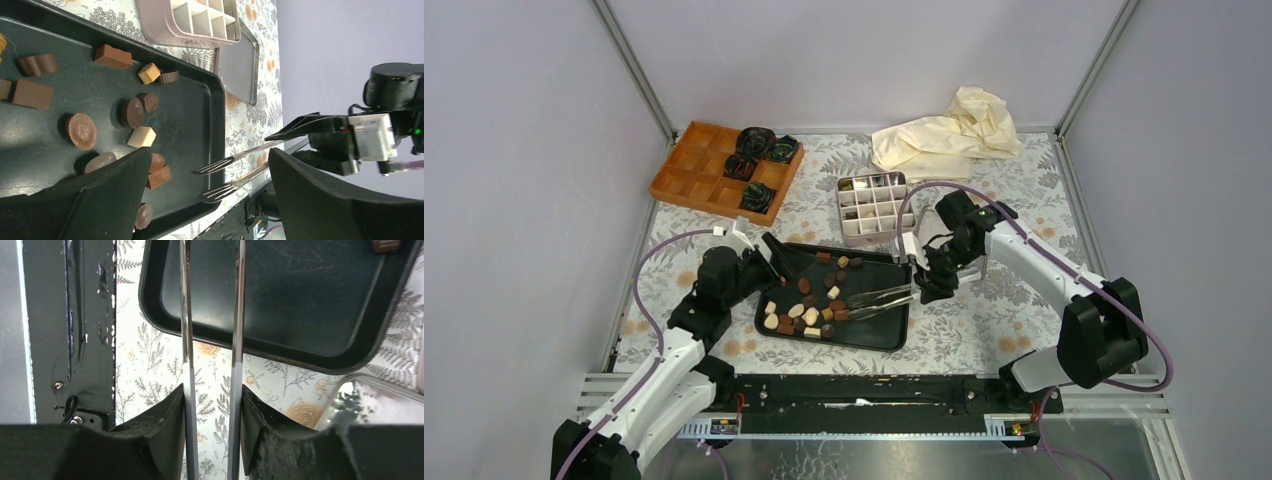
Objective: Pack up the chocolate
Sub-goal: Adjust the fake chocolate on the plate.
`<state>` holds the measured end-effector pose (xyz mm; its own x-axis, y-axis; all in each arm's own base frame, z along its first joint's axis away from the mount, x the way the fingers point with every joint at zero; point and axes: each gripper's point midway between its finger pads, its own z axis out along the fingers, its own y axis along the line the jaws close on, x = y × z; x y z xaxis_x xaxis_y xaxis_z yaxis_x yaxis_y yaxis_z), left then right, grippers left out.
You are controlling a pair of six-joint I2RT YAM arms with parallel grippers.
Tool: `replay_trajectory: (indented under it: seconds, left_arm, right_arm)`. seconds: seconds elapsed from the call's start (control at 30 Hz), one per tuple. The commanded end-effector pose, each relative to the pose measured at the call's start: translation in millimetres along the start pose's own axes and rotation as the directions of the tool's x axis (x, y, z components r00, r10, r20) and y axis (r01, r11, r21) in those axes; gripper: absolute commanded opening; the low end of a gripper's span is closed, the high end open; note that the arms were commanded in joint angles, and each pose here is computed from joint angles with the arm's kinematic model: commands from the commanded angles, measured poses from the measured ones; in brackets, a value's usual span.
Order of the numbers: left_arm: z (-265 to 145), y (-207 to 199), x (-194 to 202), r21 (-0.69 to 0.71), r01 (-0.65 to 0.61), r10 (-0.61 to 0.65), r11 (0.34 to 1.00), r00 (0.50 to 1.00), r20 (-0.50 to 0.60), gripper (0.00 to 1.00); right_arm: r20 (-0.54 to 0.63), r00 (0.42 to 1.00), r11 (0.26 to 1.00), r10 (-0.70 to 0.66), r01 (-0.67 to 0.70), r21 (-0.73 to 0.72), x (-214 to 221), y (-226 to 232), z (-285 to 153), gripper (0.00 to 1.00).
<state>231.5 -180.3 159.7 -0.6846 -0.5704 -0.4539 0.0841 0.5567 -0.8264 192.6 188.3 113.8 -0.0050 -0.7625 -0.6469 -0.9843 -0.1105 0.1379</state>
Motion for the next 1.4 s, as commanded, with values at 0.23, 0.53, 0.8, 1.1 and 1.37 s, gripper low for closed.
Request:
replay_trajectory:
  seconds: [0.23,0.53,0.8,1.1,1.37]
  left_arm:
    - [-6.3,-13.6,-2.6,0.078,0.080,-0.083,0.994,0.996,0.030,0.92]
    - [-9.4,-1.4,-2.6,0.035,0.108,-0.110,0.994,0.992,0.063,0.90]
    - [-8.3,1.2,-4.6,0.005,0.108,-0.108,0.994,0.992,0.065,0.88]
    - [1.6,8.8,12.8,-0.032,0.138,-0.138,0.990,0.990,0.014,0.87]
    - [-1.6,14.7,26.6,0.004,0.200,-0.200,0.980,0.979,0.042,0.86]
  right_arm:
    - [-0.024,0.997,0.992,-0.068,0.070,0.107,5.0,-7.6,-0.7,0.50]
    - [-0.020,0.997,0.990,-0.068,0.070,0.126,5.2,-11.6,3.4,0.50]
    - [-0.042,0.999,0.993,-0.025,0.030,0.118,16.2,-1.4,6.0,0.49]
    - [-0.023,0.999,0.992,-0.029,0.032,0.126,20.3,10.9,21.6,0.48]
    - [-0.036,0.999,0.988,-0.009,0.015,0.156,10.8,-2.2,33.4,0.48]
